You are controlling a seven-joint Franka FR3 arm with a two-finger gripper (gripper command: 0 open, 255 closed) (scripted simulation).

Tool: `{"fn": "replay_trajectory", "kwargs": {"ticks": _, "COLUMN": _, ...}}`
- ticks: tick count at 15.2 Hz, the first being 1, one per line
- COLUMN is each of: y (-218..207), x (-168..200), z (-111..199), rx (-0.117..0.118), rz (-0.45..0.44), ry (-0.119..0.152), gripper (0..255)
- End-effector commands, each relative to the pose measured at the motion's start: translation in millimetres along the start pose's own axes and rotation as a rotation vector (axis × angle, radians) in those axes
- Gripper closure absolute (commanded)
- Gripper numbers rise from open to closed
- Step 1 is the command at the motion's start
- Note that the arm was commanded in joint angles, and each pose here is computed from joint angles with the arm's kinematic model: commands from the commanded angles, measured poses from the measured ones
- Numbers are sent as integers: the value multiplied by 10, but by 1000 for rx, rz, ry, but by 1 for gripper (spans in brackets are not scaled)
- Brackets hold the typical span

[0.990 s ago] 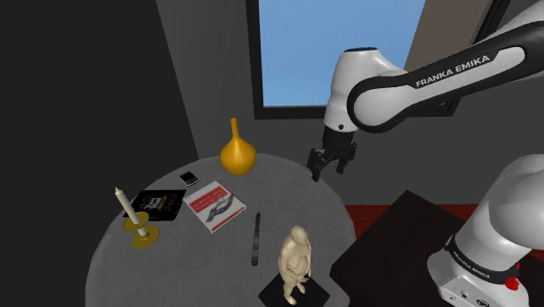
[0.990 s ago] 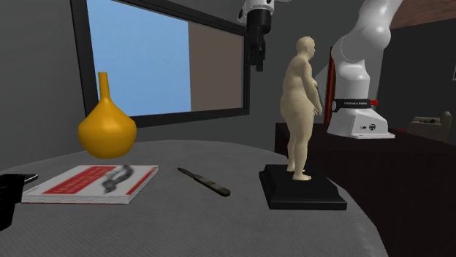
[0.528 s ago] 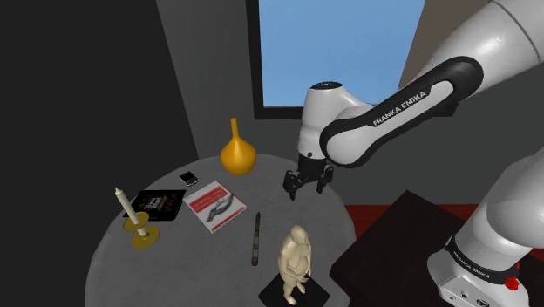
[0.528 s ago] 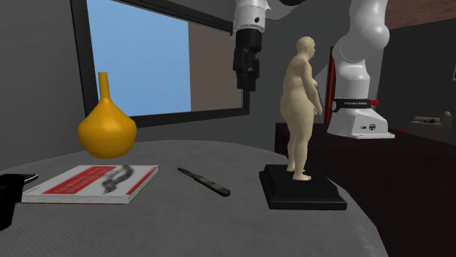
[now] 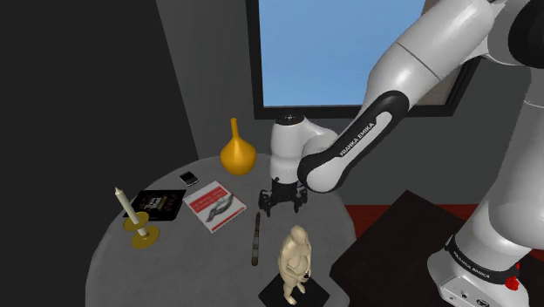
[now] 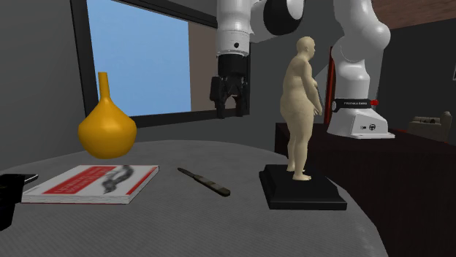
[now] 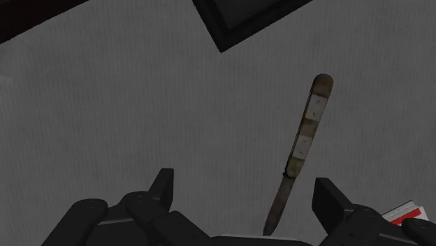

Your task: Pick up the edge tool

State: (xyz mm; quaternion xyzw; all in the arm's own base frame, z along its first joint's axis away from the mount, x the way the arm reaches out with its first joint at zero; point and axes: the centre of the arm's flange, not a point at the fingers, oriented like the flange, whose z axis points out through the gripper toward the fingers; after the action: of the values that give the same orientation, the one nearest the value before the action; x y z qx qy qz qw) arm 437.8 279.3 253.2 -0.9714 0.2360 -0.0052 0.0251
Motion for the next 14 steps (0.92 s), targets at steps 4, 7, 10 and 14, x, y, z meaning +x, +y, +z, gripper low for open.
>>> {"fn": "replay_trajectory", "kwargs": {"ticks": 4, "y": -400, "x": 129, "z": 519, "rx": -18, "rz": 92, "ry": 10, "gripper": 0}}
{"fn": "replay_trajectory", "kwargs": {"ticks": 7, "y": -638, "x": 220, "z": 833, "rx": -28, "rz": 146, "ry": 14, "gripper": 0}}
{"fn": "replay_trajectory", "kwargs": {"ticks": 10, "y": -869, "x": 325, "z": 1148, "rx": -38, "rz": 199, "ry": 19, "gripper": 0}}
{"fn": "replay_trajectory", "kwargs": {"ticks": 14, "y": -902, "x": 345, "z": 1364, "rx": -39, "rz": 209, "ry": 20, "gripper": 0}}
